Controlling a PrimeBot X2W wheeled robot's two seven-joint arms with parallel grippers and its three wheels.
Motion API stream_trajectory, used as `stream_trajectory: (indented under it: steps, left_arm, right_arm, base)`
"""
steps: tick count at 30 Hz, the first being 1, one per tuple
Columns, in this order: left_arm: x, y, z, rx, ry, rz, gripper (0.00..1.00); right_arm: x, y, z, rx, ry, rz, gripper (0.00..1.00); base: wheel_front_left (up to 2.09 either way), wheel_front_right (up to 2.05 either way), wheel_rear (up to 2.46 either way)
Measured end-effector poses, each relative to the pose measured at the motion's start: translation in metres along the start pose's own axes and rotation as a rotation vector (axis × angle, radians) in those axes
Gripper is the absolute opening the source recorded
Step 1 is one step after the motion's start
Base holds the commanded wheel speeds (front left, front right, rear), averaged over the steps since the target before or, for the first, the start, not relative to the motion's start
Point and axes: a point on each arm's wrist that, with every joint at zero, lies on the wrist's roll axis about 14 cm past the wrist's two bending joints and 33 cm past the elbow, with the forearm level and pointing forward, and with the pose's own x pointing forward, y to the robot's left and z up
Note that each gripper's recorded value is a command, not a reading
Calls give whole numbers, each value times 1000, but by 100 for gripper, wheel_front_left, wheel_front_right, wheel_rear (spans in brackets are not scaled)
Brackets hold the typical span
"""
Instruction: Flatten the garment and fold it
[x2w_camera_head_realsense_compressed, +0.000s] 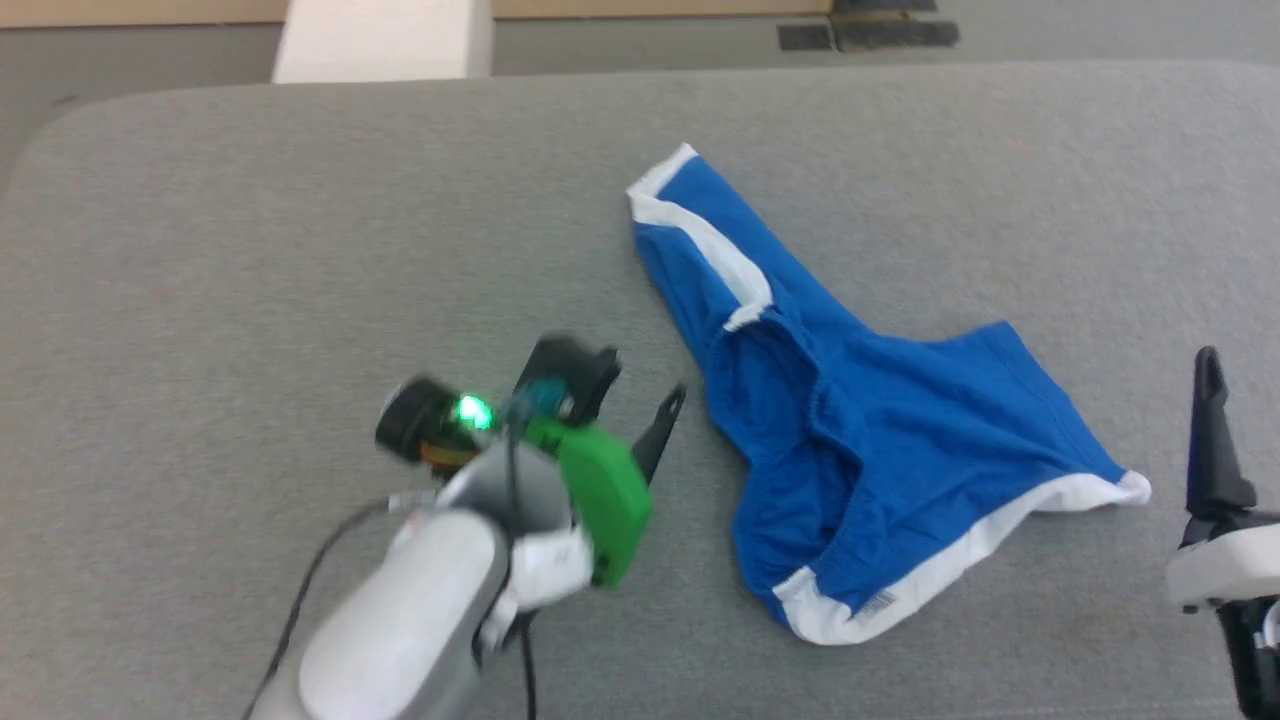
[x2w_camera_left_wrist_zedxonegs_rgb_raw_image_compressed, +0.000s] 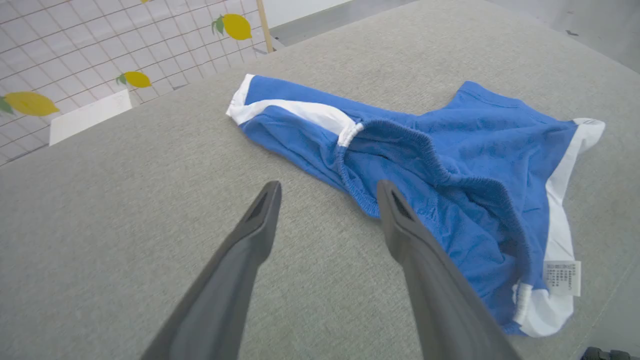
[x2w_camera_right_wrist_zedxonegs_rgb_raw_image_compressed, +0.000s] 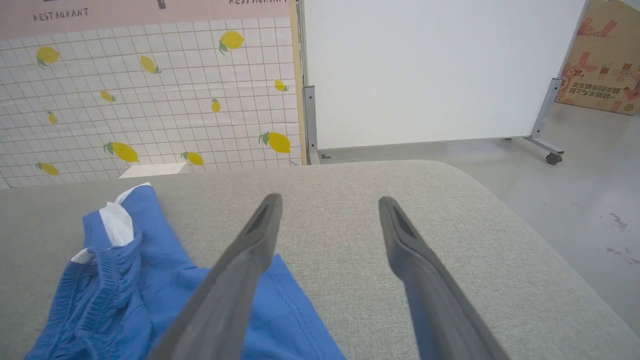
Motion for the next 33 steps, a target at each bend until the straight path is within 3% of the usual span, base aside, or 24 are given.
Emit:
stream_trajectory:
  steps: [11, 22, 23, 24, 33]
  left_arm:
    - [73, -3, -13, 82, 282, -152, 100]
    - [104, -11, -51, 41, 369, -221, 100]
    - [105, -11, -53, 36, 367, -222, 75]
    - [105, -11, -53, 28, 365, -223, 0]
    - [95, 4, -12, -15, 219, -175, 0]
  right_arm:
    - [-21, -28, -39, -23, 95, -120, 100]
    - [-38, -51, -76, -43, 200, -201, 100]
    - [-37, -51, -78, -43, 205, -200, 100]
    - [-36, -50, -80, -42, 208, -198, 100]
    - [-34, -45, -83, -30, 208, -182, 100]
  base:
    - [0, 0, 0]
    - [0, 0, 0]
    - [0, 0, 0]
    - [0, 0, 0]
    - [0, 0, 0]
